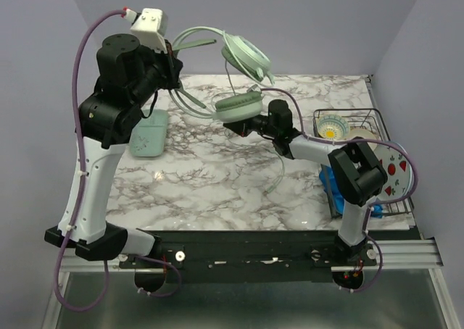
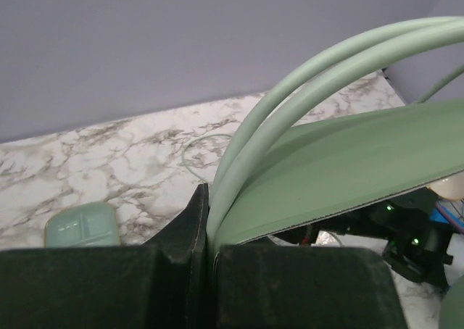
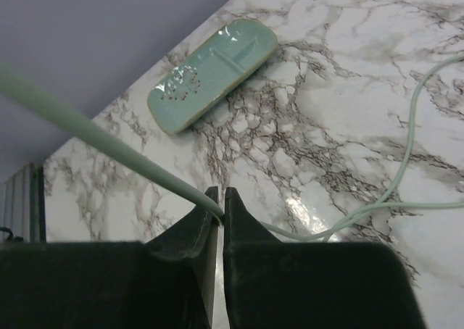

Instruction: Wrap the headphones

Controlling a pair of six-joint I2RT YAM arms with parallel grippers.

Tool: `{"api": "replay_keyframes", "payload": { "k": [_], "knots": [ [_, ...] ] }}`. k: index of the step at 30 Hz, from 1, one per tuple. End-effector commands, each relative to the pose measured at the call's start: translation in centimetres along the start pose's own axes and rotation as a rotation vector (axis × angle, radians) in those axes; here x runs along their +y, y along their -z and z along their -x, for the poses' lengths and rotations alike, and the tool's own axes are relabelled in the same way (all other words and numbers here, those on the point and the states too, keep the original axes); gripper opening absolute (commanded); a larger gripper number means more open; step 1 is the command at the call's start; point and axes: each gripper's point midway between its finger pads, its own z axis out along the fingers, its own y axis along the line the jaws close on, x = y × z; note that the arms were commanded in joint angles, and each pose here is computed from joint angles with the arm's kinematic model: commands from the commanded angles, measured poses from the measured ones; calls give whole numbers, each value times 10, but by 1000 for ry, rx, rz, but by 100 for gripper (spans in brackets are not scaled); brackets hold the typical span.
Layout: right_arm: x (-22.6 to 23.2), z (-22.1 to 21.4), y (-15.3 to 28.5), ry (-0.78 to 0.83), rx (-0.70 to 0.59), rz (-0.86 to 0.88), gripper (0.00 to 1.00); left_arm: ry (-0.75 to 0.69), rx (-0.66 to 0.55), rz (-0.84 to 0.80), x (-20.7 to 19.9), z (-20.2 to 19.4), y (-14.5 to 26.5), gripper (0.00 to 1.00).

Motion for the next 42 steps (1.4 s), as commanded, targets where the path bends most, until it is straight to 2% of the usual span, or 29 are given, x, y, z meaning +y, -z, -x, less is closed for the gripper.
{"api": "replay_keyframes", "payload": {
  "k": [1, 6, 8, 11, 13, 16, 24, 26, 29, 31, 32, 33, 34, 37, 42],
  "knots": [
    [7, -4, -12, 1, 2, 14, 9, 209, -103, 68, 39, 32, -11, 0],
    [35, -19, -24, 66, 84, 28, 1, 315, -105, 147, 75, 26, -47, 0],
    [58, -16, -30, 108, 105, 46, 1, 319, -122, 216, 97, 26, -57, 0],
    [83, -36, -28, 191, 188, 57, 1, 312, -155, 381, 142, 22, -73, 0],
    [104, -45, -19, 248, 232, 75, 1, 259, -182, 499, 172, 20, -80, 0],
    [119, -46, 1, 242, 238, 85, 1, 179, -193, 626, 208, 12, -90, 0],
    [147, -37, 32, 306, 315, 82, 1, 0, -148, 793, 256, -18, -117, 0],
    [155, -20, 38, 338, 301, 89, 1, -74, -99, 798, 259, -30, -122, 0],
    [146, 9, 52, 385, 281, -19, 1, -206, -49, 772, 251, -50, -133, 0],
    [125, 19, 64, 444, 320, -153, 1, -370, -9, 763, 247, -65, -133, 0],
    [116, 24, 69, 467, 337, -204, 1, -428, -2, 734, 231, -71, -138, 0],
    [100, 36, 76, 496, 368, -312, 1, -548, 55, 718, 226, -88, -134, 0],
    [89, 42, 81, 527, 388, -364, 1, -590, 27, 699, 216, -87, -135, 0],
    [60, 66, 93, 567, 419, -501, 1, -749, 66, 586, 178, -114, -135, 0],
    [27, 105, 110, 615, 388, -639, 1, -905, 135, 405, 126, -159, -129, 0]
  ]
}}
